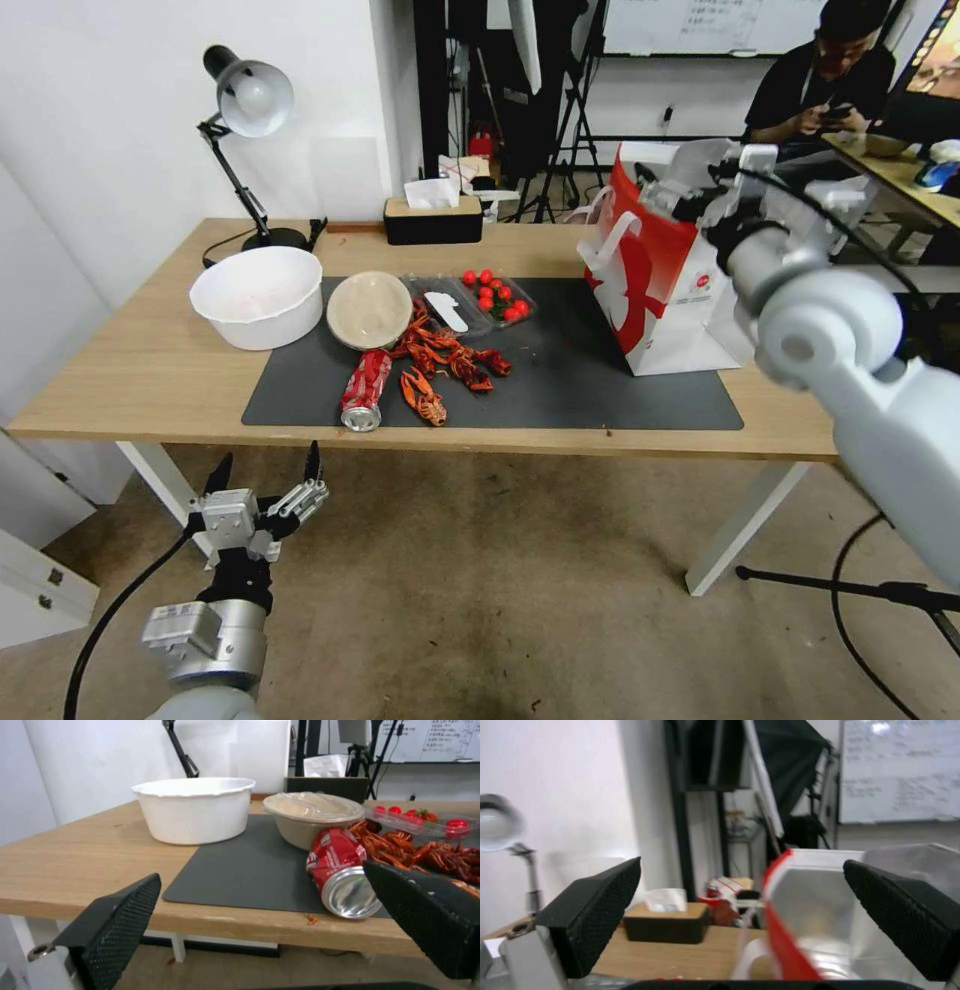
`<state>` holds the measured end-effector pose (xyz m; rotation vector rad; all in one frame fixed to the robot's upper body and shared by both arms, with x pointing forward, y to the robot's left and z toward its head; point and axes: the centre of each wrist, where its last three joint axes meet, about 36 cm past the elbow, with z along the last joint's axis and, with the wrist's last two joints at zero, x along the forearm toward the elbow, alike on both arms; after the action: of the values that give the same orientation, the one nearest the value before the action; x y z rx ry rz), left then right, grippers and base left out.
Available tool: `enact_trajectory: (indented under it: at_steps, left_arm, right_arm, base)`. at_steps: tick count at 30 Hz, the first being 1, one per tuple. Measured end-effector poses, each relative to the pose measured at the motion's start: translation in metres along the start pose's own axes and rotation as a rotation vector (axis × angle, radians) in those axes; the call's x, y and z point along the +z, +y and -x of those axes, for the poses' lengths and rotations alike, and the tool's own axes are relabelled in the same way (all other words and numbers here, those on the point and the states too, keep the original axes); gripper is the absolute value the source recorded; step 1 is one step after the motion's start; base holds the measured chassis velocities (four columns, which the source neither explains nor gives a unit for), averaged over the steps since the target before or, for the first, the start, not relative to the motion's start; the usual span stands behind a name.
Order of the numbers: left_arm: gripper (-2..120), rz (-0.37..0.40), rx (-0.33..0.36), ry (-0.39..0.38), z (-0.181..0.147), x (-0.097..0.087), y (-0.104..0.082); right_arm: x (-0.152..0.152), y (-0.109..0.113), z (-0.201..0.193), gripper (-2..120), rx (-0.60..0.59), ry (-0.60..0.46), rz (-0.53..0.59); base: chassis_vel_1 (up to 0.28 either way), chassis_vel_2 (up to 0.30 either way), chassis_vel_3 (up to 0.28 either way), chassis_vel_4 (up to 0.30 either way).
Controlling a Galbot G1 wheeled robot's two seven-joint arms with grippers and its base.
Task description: Pick up the trash from the table and place it into the takeout bag.
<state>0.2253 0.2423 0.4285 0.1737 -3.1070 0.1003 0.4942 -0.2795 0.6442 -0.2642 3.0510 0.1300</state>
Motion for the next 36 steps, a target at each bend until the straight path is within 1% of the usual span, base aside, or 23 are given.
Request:
enact_trajectory:
  at_steps: [2, 4, 5, 7, 8, 11, 15, 16, 17, 19, 20, 21, 24, 25, 27, 29, 30, 31, 33, 34, 36]
  left_arm:
    - [100, 0.0, 0.0, 0.0, 0.0, 0.0, 0.0]
    - [100, -0.001, 0.0, 0.0, -0.001, 0.001, 0.0]
    - [100, -0.001, 0.0, 0.0, -0.001, 0.001, 0.0]
    - [100, 0.0, 0.002, -0.001, -0.001, 0.002, 0.001]
    - [100, 0.0, 0.002, -0.001, -0.001, 0.002, 0.001]
    - [100, -0.003, 0.001, -0.004, 0.0, 0.003, 0.001]
    - [100, -0.005, 0.0, -0.007, 0.0, 0.003, 0.001]
    - [100, -0.005, 0.0, -0.01, 0.0, 0.002, 0.001]
    - [100, -0.005, 0.0, -0.01, 0.0, 0.002, 0.001]
    - [100, -0.005, 0.0, -0.014, 0.0, 0.002, 0.002]
    - [100, -0.009, 0.0, -0.017, 0.001, 0.003, 0.003]
    - [100, -0.009, 0.0, -0.017, 0.001, 0.003, 0.003]
    - [100, -0.011, 0.001, -0.018, 0.001, 0.003, 0.003]
    - [100, -0.011, 0.001, -0.018, 0.001, 0.003, 0.003]
    - [100, -0.008, 0.01, -0.017, 0.003, 0.003, 0.004]
    - [100, -0.011, 0.014, -0.016, 0.004, 0.003, 0.003]
    - [100, -0.011, 0.014, -0.016, 0.004, 0.003, 0.003]
    - [100, -0.012, 0.02, -0.014, 0.006, 0.004, 0.004]
    - [100, -0.013, 0.033, -0.013, 0.009, 0.004, 0.005]
    - [100, -0.013, 0.033, -0.013, 0.009, 0.004, 0.005]
    - [100, -0.014, 0.043, -0.014, 0.01, 0.004, 0.005]
  right_arm:
    - [0.004, 0.001, -0.005, 100, -0.02, -0.014, 0.003]
    - [0.025, 0.003, -0.027, 100, -0.105, -0.084, 0.013]
    - [0.025, 0.003, -0.027, 100, -0.105, -0.084, 0.013]
    - [0.043, 0.006, -0.044, 100, -0.153, -0.125, -0.001]
    - [0.043, 0.006, -0.044, 100, -0.153, -0.125, -0.001]
    - [0.065, 0.013, -0.067, 100, -0.167, -0.128, -0.008]
    - [0.075, 0.014, -0.082, 100, -0.162, -0.124, -0.012]
    - [0.083, 0.013, -0.09, 100, -0.157, -0.141, -0.017]
    - [0.083, 0.013, -0.09, 100, -0.157, -0.141, -0.017]
    - [0.094, 0.008, -0.109, 100, -0.131, -0.169, -0.002]
    - [0.105, 0.006, -0.126, 100, -0.1, -0.181, 0.021]
    - [0.105, 0.006, -0.126, 100, -0.1, -0.181, 0.021]
    - [0.131, -0.001, -0.158, 100, -0.045, -0.174, 0.042]
    - [0.131, -0.001, -0.158, 100, -0.045, -0.174, 0.042]
    - [0.154, -0.003, -0.189, 100, -0.001, -0.155, 0.052]
    - [0.169, -0.002, -0.205, 100, 0.019, -0.136, 0.055]
    - [0.169, -0.002, -0.205, 100, 0.019, -0.136, 0.055]
    - [0.193, 0.002, -0.23, 100, 0.046, -0.105, 0.068]
    - [0.217, 0.009, -0.254, 100, 0.065, -0.083, 0.083]
    - [0.217, 0.009, -0.254, 100, 0.065, -0.083, 0.083]
    - [0.228, 0.013, -0.265, 100, 0.076, -0.081, 0.09]
  base:
    - [0.0, 0.0, 0.0, 0.0]
    - [0.0, 0.0, 0.0, 0.0]
    - [0.0, 0.0, 0.0, 0.0]
    - [0.0, 0.0, 0.0, 0.0]
    - [0.0, 0.0, 0.0, 0.0]
    - [0.0, 0.0, 0.0, 0.0]
    - [0.0, 0.0, 0.0, 0.0]
    - [0.0, 0.0, 0.0, 0.0]
    - [0.0, 0.0, 0.0, 0.0]
    - [0.0, 0.0, 0.0, 0.0]
    - [0.0, 0.0, 0.0, 0.0]
    - [0.0, 0.0, 0.0, 0.0]
    - [0.0, 0.0, 0.0, 0.0]
    - [0.0, 0.0, 0.0, 0.0]
    - [0.0, 0.0, 0.0, 0.0]
    - [0.0, 0.0, 0.0, 0.0]
    - [0.0, 0.0, 0.0, 0.0]
    - [0.0, 0.0, 0.0, 0.0]
    - [0.0, 0.0, 0.0, 0.0]
    - [0.0, 0.0, 0.0, 0.0]
    - [0.0, 0.0, 0.0, 0.0]
